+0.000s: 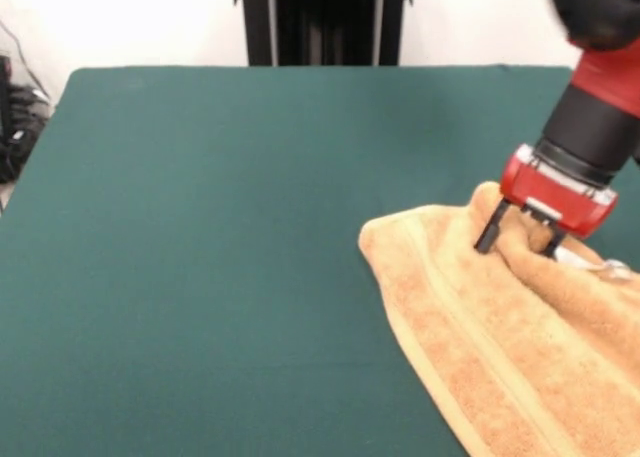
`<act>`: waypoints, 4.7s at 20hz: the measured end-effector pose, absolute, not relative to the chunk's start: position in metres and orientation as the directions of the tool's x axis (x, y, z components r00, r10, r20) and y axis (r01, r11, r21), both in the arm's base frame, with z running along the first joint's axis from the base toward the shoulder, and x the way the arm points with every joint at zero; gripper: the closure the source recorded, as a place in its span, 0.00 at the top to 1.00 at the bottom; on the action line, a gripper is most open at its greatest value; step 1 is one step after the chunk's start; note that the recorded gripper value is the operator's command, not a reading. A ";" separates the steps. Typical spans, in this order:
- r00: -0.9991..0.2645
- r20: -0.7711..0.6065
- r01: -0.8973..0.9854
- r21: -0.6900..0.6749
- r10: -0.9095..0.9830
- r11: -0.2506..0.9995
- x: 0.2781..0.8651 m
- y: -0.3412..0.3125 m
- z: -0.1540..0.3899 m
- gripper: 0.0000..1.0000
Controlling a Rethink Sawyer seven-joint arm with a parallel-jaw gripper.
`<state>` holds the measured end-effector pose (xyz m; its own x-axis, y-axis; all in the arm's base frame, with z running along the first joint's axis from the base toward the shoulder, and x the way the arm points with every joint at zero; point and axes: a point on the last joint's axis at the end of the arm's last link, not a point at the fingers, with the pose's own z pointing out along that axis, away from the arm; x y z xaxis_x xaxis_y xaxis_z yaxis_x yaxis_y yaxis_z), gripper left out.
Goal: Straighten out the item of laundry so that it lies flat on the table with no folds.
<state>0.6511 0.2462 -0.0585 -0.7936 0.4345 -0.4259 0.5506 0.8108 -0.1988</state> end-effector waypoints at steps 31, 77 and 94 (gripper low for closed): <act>-0.654 -0.453 0.725 -0.148 0.606 0.672 0.655 0.245 -0.060 1.00; -0.325 0.624 0.913 0.011 0.710 0.408 0.722 0.109 -0.078 1.00; -0.178 0.748 0.954 -0.027 0.639 0.298 0.716 0.096 -0.093 1.00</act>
<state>0.7164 0.0960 -0.0934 -0.1785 0.6394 0.7479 0.9542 0.2979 -0.0270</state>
